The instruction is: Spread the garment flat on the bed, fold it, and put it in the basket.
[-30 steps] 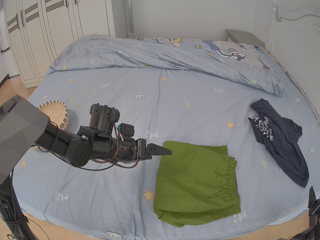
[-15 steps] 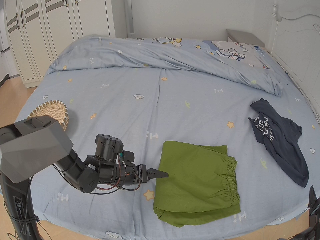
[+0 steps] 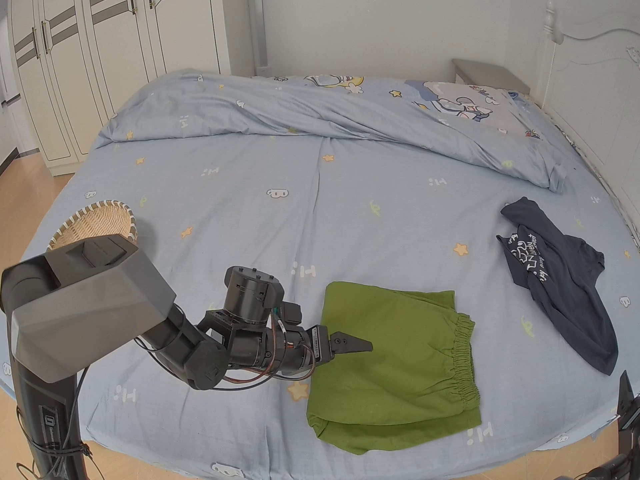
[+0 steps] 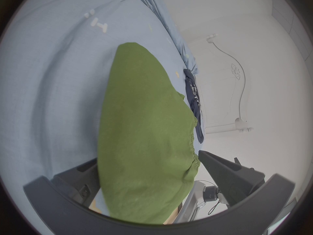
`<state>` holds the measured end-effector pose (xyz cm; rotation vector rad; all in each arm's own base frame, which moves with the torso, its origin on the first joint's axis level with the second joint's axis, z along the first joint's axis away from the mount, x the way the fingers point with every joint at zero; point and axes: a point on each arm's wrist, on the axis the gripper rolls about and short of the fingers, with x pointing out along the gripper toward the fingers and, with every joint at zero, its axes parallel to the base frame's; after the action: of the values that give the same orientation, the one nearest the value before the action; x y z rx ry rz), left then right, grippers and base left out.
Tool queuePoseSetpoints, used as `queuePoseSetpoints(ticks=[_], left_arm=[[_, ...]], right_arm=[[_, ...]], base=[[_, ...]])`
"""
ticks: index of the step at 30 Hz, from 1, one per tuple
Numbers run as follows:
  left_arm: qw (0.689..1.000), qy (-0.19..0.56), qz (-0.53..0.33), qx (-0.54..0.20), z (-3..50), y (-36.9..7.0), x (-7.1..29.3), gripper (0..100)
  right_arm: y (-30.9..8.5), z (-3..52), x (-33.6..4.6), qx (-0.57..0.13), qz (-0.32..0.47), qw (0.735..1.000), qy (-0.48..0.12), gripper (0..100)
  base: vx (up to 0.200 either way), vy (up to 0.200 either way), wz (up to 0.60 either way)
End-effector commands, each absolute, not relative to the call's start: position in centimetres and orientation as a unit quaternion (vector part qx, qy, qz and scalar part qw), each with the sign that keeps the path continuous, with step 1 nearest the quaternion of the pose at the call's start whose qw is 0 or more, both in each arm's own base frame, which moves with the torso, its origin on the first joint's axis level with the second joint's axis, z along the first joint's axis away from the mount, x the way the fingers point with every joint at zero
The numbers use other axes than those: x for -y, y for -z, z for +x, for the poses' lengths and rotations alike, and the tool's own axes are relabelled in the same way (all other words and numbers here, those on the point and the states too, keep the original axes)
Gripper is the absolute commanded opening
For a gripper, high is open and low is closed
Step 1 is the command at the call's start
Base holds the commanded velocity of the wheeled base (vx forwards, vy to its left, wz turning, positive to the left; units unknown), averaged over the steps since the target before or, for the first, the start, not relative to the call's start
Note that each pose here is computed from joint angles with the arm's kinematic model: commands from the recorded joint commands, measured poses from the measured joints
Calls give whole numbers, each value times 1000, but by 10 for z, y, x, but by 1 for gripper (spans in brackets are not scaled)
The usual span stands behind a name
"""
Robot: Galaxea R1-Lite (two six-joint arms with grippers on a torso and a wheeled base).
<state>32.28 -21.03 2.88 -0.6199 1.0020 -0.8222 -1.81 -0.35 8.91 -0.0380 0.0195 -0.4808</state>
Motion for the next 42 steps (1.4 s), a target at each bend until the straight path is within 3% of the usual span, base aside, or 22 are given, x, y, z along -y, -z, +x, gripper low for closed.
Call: queuePoseSetpoints(ticks=[1,16,17,27,33,36,42], left_arm=[[750,385,-281,-459,327,-24,223,100],[745,393,-277,-463,324,-21,233,100],[747,389,-276,-463,324,-21,233,0],[751,362,-273,-481,319,-20,226,0],[753,341,-278,-489,321,-60,211,0],[765,322,-280,-482,325,-91,188,0],[794,321,-230,-461,321,-110,162,0]], right_arm=[[-84,-17,4,-18,-19,971,239,100],[-84,-17,4,-19,-20,970,240,100],[-84,-17,4,-19,-20,970,242,100],[-84,-17,4,-18,-15,970,241,100],[-84,-17,4,-18,-15,970,242,100],[-85,-17,4,-17,-15,969,246,100],[-85,-17,4,-17,-15,967,253,100]], base=[[0,0,0],[0,0,0],[0,0,0],[0,0,0],[0,0,0],[0,0,0],[0,0,0]])
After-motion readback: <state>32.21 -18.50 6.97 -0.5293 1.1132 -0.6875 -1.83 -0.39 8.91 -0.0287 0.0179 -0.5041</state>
